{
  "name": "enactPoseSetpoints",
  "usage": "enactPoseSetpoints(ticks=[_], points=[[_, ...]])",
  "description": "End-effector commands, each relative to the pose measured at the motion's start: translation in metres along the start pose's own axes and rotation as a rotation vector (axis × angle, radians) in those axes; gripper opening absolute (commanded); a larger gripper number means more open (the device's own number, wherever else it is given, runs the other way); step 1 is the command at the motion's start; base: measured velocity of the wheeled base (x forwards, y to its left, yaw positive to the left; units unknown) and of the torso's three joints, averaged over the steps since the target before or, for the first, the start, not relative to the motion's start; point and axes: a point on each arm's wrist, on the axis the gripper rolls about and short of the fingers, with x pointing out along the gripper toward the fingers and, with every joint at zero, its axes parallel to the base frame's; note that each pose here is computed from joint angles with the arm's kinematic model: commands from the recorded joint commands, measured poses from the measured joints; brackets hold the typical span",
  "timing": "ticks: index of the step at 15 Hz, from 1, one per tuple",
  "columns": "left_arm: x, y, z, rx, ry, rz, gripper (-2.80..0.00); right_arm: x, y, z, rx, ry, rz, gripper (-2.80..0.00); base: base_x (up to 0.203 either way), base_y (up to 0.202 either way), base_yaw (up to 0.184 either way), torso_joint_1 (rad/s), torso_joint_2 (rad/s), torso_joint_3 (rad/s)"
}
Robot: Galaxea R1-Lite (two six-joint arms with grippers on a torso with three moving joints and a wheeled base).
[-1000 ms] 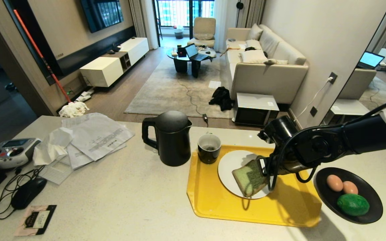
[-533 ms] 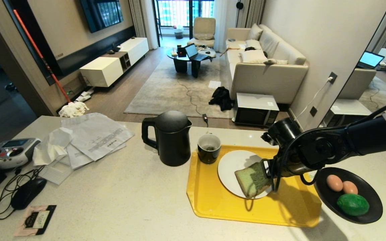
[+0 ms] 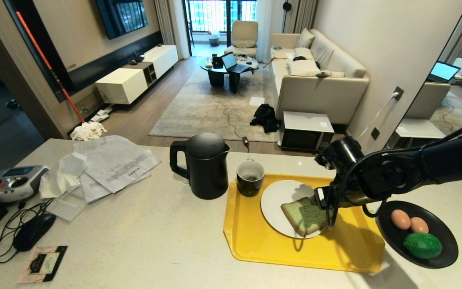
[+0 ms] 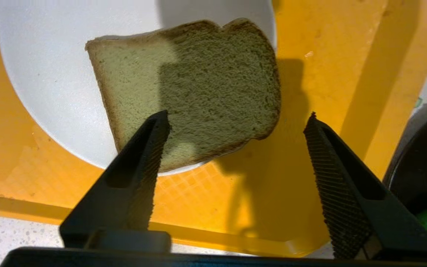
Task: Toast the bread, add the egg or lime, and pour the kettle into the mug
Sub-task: Put the baked bread on a plate, then pick up the egg
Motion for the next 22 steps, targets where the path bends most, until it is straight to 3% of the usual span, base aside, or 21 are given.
enactPoseSetpoints(ticks=[1, 5, 9, 10, 19, 22], points=[[0.000, 0.000, 0.000, 0.000, -0.001, 0.001, -2.80, -0.009, -0.002, 0.003, 0.005, -0.024, -0.001, 0.00, 0.000, 0.000, 0.000, 0.000, 0.00, 0.000], [0.000, 0.000, 0.000, 0.000, -0.001, 0.001, -2.80, -0.044, -0.007, 0.010, 0.001, -0.108, 0.016, 0.00, 0.000, 0.000, 0.000, 0.000, 0.00, 0.000], [0.000, 0.000, 0.000, 0.000, 0.000, 0.001, -2.80, -0.110, -0.022, 0.014, -0.011, -0.267, 0.036, 0.00, 0.000, 0.000, 0.000, 0.000, 0.00, 0.000], [0.000, 0.000, 0.000, 0.000, 0.000, 0.000, -2.80, -0.126, -0.027, 0.012, -0.012, -0.304, 0.030, -2.80, 0.000, 0.000, 0.000, 0.000, 0.00, 0.000], [0.000, 0.000, 0.000, 0.000, 0.000, 0.001, -2.80, -0.246, -0.070, -0.047, -0.011, -0.524, -0.005, -2.80, 0.000, 0.000, 0.000, 0.000, 0.00, 0.000], [0.000, 0.000, 0.000, 0.000, 0.001, 0.001, -2.80, -0.276, -0.092, -0.068, 0.044, -0.594, -0.055, -2.80, 0.000, 0.000, 0.000, 0.000, 0.00, 0.000]])
